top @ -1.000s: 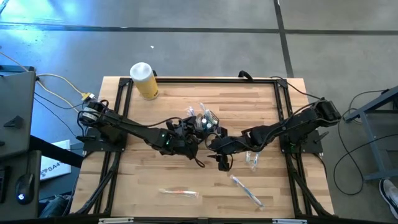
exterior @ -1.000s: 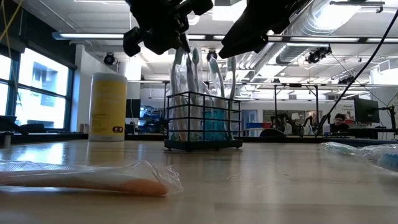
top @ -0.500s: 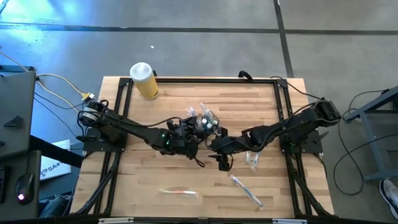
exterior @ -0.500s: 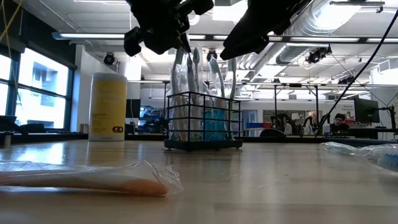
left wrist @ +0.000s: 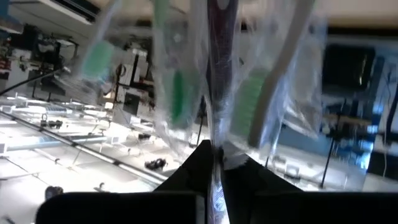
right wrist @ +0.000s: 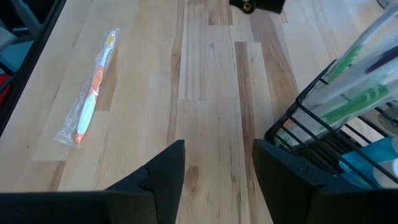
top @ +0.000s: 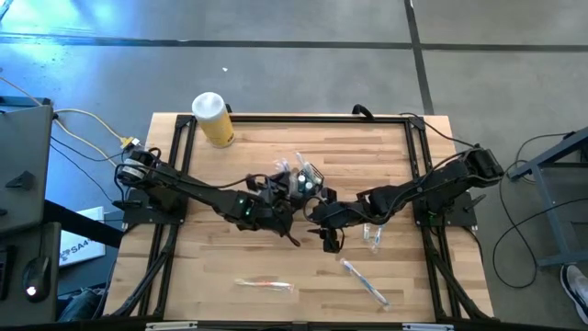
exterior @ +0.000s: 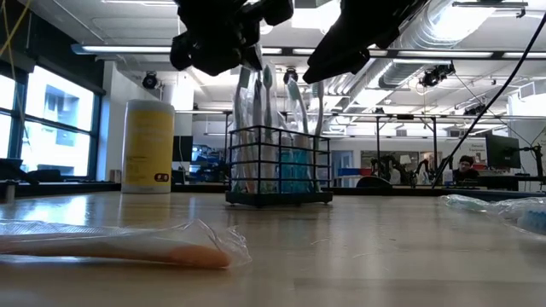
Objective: Pick & Place toothbrushing station
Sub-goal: Put the purple toothbrush into the wire organizer
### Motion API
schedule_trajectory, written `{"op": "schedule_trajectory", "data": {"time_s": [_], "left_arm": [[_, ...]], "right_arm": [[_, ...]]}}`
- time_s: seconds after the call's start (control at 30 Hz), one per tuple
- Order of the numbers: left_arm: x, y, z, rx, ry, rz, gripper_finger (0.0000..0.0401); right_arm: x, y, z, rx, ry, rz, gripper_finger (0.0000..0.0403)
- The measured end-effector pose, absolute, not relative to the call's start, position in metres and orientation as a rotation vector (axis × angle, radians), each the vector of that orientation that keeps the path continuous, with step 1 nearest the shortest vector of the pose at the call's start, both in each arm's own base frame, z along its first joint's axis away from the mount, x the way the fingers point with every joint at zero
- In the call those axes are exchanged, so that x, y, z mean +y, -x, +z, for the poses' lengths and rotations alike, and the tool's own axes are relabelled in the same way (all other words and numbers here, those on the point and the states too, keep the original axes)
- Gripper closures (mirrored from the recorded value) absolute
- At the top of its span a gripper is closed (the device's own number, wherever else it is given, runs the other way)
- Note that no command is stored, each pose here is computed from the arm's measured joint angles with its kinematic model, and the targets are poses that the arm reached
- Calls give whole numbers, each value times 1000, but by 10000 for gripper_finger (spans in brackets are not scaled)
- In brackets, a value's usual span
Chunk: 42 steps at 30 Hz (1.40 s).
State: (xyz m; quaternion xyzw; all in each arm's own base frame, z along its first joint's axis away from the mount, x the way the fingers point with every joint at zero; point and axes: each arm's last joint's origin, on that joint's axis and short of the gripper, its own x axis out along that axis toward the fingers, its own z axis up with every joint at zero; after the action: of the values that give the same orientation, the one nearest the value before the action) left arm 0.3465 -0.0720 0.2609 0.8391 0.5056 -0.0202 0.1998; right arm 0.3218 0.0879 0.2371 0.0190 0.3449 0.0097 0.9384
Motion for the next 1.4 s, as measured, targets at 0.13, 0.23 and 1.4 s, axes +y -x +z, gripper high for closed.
{"op": "schedule_trajectory", "data": {"time_s": [0.13, 0.23, 1.4], "left_arm": [[-71, -346, 262, 1484, -2404, -68, 382], [-72, -345, 263, 1526, -2420, -44, 382], [-95, -348, 264, 1744, -2493, 100, 382]], "right_arm": [[88, -322, 237, 705, -38, 20, 223], [88, -322, 237, 705, -38, 19, 223], [87, -322, 237, 708, -38, 18, 223]]}}
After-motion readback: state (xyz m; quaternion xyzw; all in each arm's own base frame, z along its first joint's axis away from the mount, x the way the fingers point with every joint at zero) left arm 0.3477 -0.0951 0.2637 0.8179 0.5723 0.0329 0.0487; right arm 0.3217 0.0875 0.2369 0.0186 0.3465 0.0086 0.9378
